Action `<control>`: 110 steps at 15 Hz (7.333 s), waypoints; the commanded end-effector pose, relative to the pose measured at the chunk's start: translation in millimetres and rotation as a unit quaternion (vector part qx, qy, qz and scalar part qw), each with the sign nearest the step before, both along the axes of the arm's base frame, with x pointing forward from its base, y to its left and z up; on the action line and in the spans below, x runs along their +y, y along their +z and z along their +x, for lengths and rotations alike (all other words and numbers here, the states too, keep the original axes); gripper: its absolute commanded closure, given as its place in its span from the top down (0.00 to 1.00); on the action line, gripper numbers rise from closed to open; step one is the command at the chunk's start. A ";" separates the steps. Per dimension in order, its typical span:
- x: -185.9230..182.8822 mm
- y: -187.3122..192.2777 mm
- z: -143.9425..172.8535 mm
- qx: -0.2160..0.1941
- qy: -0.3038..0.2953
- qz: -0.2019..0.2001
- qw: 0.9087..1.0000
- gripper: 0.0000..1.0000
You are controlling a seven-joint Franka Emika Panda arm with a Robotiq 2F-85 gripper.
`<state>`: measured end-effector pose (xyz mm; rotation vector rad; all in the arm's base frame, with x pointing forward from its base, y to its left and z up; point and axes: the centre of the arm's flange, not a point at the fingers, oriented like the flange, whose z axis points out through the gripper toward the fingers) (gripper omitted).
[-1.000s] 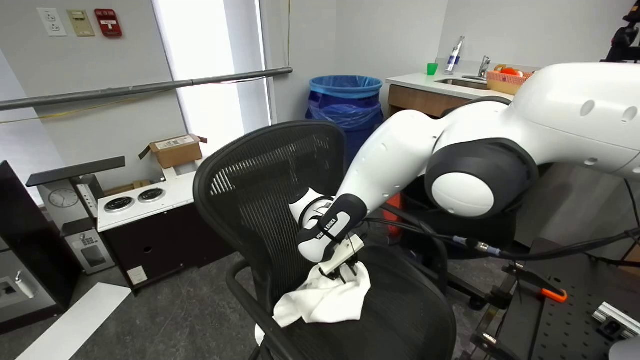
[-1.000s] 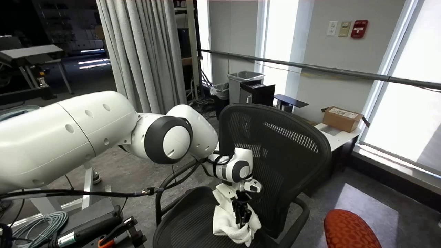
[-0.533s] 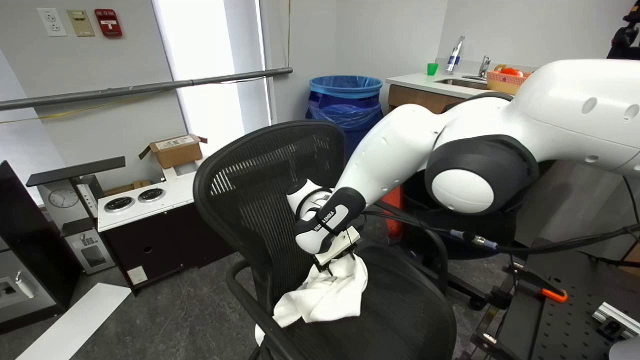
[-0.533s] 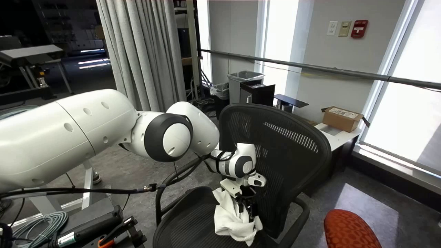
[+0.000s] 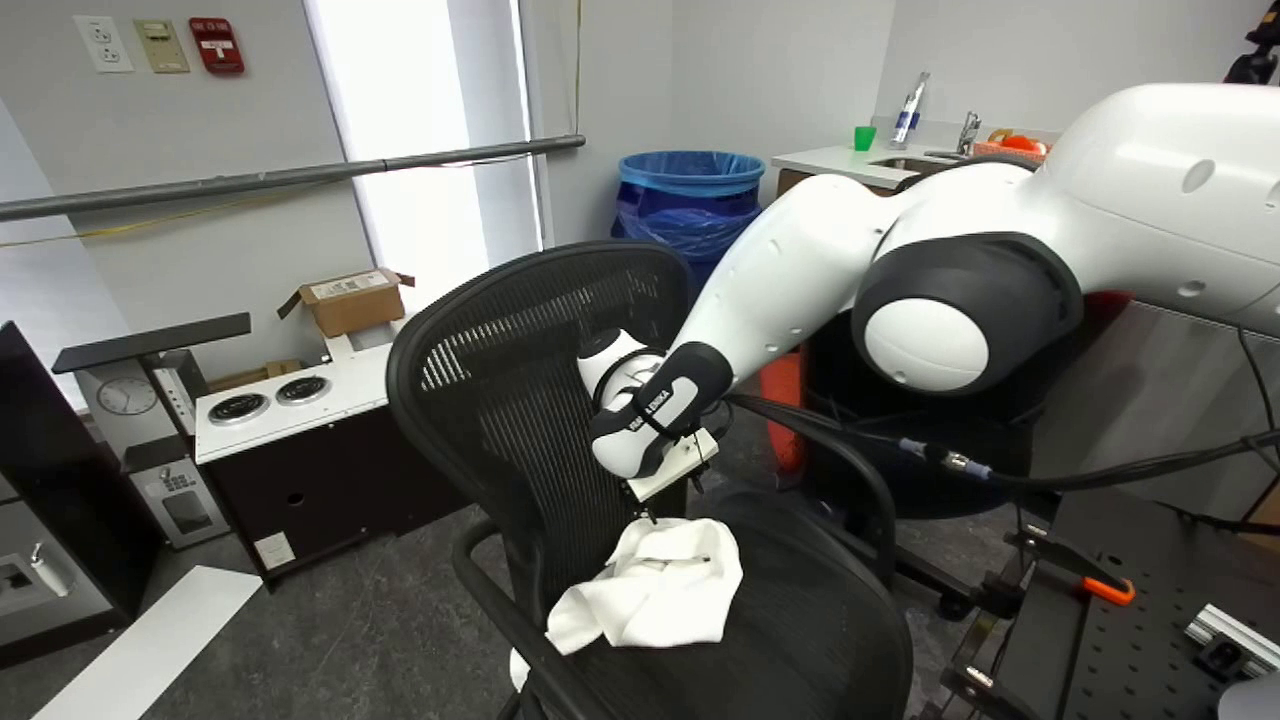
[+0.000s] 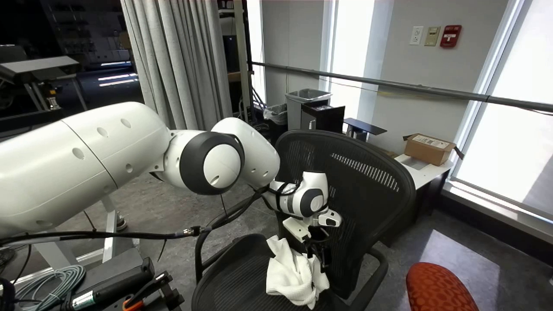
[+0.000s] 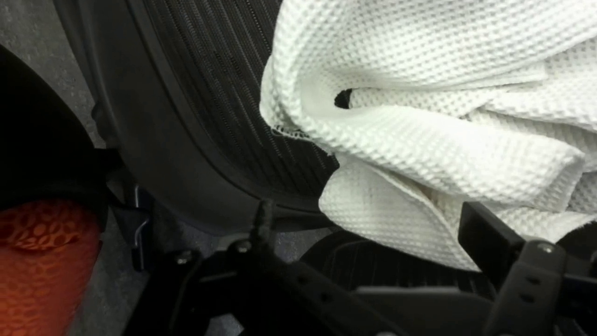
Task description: Hang the white cloth on the backrest of the black chair
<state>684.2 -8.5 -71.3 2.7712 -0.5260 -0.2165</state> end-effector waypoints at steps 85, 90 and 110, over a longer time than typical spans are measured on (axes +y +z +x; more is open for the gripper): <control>94.8 523.0 163.2 -0.395 0.034 0.121 0.910 0.03; 85.7 536.5 208.9 -0.435 0.012 0.097 0.895 0.03; 60.7 472.7 229.4 -0.381 -0.056 0.080 0.920 0.03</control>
